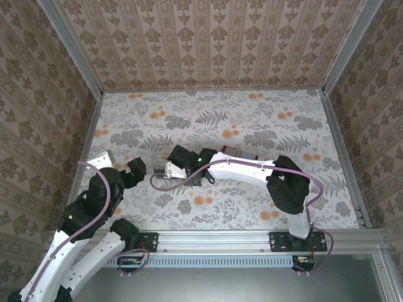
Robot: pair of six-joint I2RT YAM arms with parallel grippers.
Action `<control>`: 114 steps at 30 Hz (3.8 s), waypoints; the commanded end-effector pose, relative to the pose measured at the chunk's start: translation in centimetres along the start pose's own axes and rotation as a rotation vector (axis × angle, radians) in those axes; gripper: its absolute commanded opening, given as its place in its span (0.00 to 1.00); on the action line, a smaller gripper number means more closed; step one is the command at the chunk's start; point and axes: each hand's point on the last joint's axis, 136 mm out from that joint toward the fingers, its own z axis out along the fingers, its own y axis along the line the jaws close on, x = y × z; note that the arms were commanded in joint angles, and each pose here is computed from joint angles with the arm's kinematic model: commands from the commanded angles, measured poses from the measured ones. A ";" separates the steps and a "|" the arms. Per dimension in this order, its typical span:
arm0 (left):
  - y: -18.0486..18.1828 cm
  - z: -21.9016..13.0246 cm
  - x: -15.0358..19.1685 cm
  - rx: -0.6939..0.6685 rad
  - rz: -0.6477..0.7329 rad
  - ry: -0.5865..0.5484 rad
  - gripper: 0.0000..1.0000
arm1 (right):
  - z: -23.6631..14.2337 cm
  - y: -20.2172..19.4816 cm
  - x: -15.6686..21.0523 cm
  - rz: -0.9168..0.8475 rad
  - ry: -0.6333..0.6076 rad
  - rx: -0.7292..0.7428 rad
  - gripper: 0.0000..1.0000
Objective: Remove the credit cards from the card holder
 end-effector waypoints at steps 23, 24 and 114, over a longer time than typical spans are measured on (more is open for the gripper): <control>0.3 0.4 0.4 -0.019 -0.007 0.011 1.00 | 2.0 -0.6 0.7 0.042 0.033 0.004 0.11; 0.3 0.4 0.4 -0.019 -0.007 0.011 1.00 | 1.8 -0.8 0.6 0.048 0.029 0.006 0.20; -24.9 24.5 25.5 0.234 0.302 0.854 0.60 | 3.0 -3.5 28.4 1.855 -0.089 0.024 0.22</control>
